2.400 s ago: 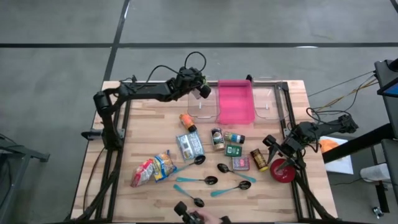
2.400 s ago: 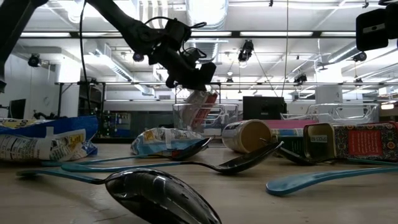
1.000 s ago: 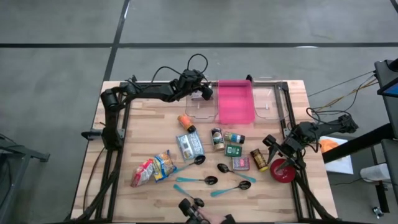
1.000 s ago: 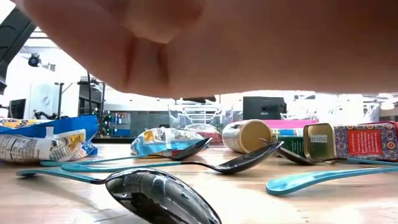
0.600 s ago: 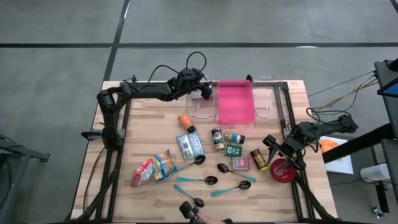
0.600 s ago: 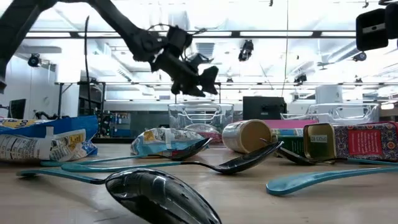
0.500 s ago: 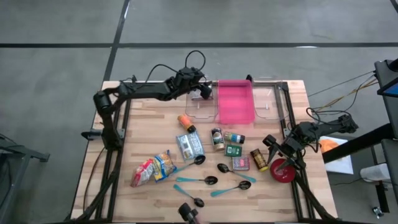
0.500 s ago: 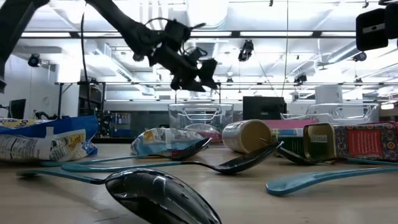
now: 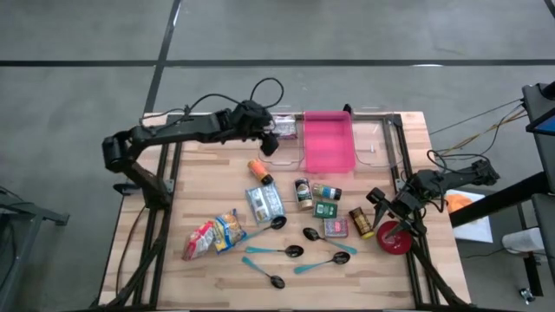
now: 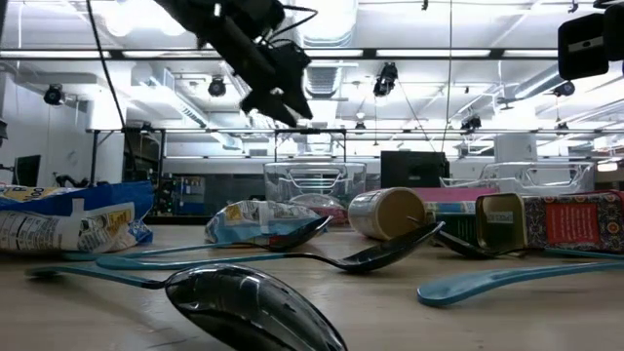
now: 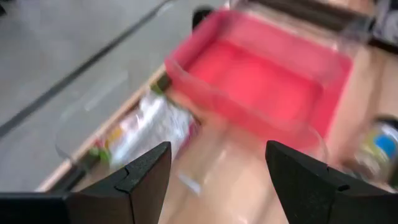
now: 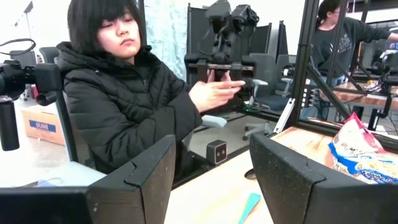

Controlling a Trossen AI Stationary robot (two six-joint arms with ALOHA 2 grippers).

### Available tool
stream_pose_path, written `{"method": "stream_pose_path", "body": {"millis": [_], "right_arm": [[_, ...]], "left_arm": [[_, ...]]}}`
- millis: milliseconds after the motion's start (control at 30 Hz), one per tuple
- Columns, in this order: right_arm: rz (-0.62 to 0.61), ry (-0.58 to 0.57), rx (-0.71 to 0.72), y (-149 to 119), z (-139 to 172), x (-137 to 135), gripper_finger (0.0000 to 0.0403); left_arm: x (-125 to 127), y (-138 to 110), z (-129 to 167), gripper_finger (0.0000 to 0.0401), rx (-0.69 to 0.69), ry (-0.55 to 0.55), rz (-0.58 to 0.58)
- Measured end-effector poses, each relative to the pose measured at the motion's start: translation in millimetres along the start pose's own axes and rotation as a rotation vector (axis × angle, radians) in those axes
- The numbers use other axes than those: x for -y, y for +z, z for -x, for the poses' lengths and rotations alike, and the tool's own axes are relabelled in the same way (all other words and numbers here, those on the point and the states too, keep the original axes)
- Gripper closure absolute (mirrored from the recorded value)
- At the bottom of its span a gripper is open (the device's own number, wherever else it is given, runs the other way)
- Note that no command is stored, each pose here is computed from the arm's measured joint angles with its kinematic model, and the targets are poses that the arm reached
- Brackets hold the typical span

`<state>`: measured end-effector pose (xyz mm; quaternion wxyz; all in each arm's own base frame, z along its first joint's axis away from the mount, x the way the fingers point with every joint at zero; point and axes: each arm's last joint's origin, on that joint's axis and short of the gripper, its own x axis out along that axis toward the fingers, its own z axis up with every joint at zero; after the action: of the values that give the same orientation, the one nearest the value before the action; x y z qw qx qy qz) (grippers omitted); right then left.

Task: Pick & Place Food Item
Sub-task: Put the dark blue noodle pack into the left transparent bin

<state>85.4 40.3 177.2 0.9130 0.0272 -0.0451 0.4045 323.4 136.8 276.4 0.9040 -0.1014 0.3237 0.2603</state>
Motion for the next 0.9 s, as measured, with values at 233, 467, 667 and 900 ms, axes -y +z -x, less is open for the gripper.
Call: {"method": "stream_pose_path", "body": {"millis": [233,467,667,900], "right_arm": [[0.002,0.000,0.000,0.0,0.0,0.0,0.0197],[0.000,0.000,0.000,0.0,0.0,0.0,0.0197],[0.001,0.000,0.000,0.0,0.0,0.0,0.0197],[0.002,0.000,0.000,0.0,0.0,0.0,0.0197]], "left_arm": [[19.8,-19.7,34.6,0.0136,-0.193,-0.022,0.053],[37.7,-42.0,54.9,0.0136,-0.387,0.006,0.155],[51.4,-62.5,68.5,0.0136,-0.553,0.134,0.415],[74.8,-80.1,84.8,0.0136,-0.651,0.239,0.650]]}}
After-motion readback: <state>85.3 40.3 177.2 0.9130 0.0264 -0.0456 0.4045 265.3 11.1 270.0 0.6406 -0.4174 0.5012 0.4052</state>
